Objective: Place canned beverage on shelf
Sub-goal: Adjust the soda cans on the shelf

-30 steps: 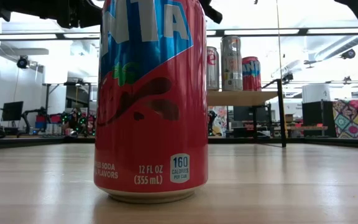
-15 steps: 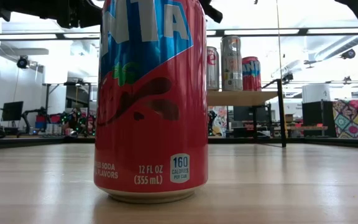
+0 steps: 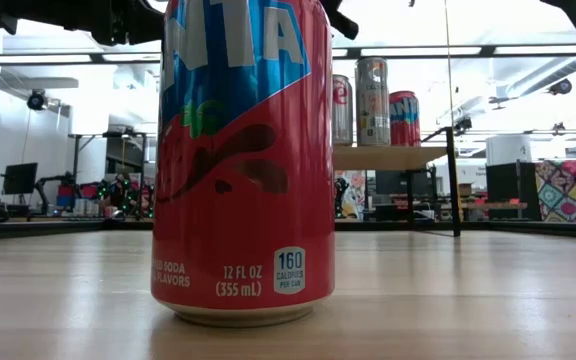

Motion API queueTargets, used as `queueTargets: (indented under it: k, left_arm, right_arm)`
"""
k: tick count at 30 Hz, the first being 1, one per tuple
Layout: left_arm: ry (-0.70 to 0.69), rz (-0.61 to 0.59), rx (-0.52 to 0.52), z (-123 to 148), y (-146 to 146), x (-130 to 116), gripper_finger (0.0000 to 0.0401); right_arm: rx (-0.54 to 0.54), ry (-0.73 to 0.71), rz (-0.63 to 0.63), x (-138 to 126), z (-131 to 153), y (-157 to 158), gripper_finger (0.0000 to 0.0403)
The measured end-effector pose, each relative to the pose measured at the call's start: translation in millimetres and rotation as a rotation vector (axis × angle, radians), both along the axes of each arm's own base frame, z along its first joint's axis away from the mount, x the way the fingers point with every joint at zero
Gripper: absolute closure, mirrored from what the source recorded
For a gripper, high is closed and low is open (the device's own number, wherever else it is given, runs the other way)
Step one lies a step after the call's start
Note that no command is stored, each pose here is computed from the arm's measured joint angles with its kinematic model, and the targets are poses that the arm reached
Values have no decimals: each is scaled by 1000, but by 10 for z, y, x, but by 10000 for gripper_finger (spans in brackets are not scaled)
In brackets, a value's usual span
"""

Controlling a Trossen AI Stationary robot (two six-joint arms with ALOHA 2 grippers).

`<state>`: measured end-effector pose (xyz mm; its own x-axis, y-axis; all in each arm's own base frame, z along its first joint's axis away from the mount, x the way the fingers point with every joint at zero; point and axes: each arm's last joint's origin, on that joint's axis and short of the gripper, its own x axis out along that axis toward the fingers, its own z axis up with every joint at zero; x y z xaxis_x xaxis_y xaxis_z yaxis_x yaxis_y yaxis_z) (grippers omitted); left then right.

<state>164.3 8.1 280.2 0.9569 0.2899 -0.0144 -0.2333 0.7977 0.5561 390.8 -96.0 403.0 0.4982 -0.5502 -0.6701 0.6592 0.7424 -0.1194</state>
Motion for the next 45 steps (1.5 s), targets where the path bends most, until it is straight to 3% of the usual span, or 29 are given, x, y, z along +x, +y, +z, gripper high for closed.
queueTargets:
  k: [45]
  left_arm:
    - [-11,-1,-6,15,-1,0,324]
  right_arm:
    - [-21,48,-3,-88,60,-5,394]
